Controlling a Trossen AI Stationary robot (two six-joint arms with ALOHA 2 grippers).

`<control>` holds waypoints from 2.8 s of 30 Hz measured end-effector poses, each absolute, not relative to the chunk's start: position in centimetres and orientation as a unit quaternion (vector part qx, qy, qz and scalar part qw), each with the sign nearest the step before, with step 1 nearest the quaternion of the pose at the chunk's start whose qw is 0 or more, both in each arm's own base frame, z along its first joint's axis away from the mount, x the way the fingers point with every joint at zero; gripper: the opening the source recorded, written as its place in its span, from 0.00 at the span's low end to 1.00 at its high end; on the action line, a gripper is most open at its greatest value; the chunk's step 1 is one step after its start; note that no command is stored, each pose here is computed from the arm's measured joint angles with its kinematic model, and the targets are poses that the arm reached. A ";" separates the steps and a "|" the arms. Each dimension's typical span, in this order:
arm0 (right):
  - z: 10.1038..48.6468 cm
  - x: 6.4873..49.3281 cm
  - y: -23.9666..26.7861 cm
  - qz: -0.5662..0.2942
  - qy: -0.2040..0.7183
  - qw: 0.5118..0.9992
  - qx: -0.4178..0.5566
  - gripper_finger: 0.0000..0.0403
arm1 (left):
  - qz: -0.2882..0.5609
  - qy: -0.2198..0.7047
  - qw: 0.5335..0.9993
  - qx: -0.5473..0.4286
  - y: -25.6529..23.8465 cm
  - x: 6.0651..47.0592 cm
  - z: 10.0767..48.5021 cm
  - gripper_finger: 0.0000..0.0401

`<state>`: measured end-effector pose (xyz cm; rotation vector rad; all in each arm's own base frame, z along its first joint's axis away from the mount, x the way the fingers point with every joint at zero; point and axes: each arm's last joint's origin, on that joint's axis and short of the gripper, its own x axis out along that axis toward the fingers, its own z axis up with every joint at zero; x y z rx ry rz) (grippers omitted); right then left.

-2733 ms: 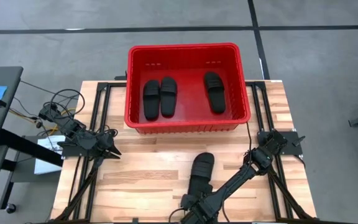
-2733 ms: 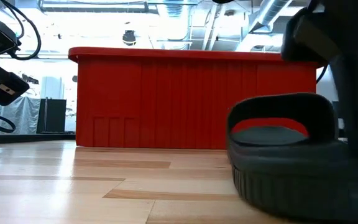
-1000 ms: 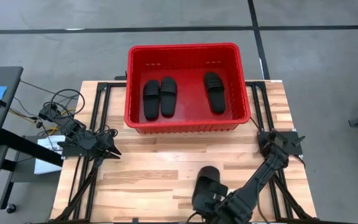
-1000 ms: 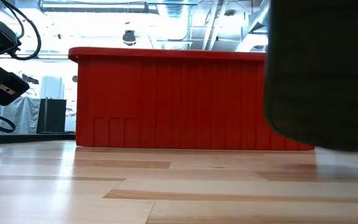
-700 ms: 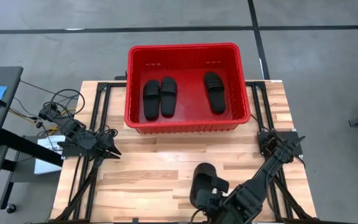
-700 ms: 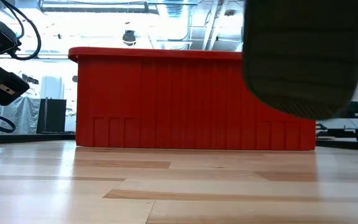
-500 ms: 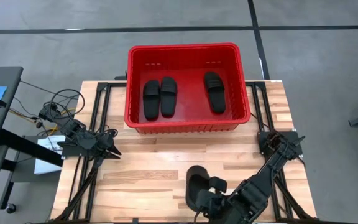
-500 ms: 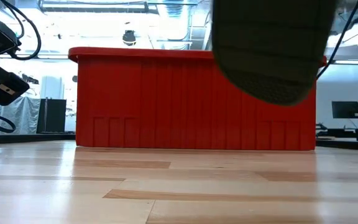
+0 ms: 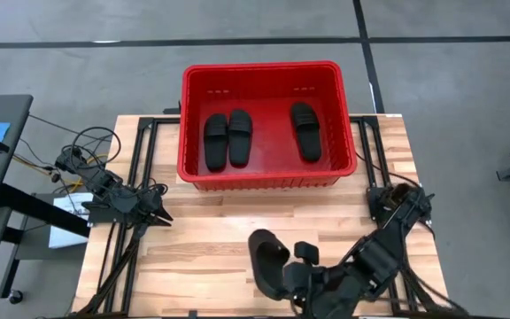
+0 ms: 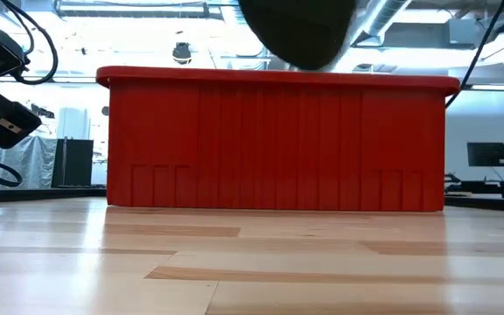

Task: Pick and place slides into bin
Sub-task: Put the black slides into the red box

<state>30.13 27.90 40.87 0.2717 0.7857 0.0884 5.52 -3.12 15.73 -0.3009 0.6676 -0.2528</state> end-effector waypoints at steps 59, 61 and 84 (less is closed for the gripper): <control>48.1 31.7 -4.6 -0.146 0.359 0.917 -0.093 0.00 | -0.123 0.325 0.926 -0.147 -3.1 5.5 15.7 0.20; 47.7 31.8 -5.7 -0.149 0.369 0.913 -0.086 0.00 | -0.123 0.326 0.926 -0.147 -3.1 5.5 15.7 0.20; 38.5 33.6 -12.8 -0.091 0.483 0.866 -0.097 0.00 | -0.123 0.326 0.926 -0.147 -3.1 5.5 15.7 0.20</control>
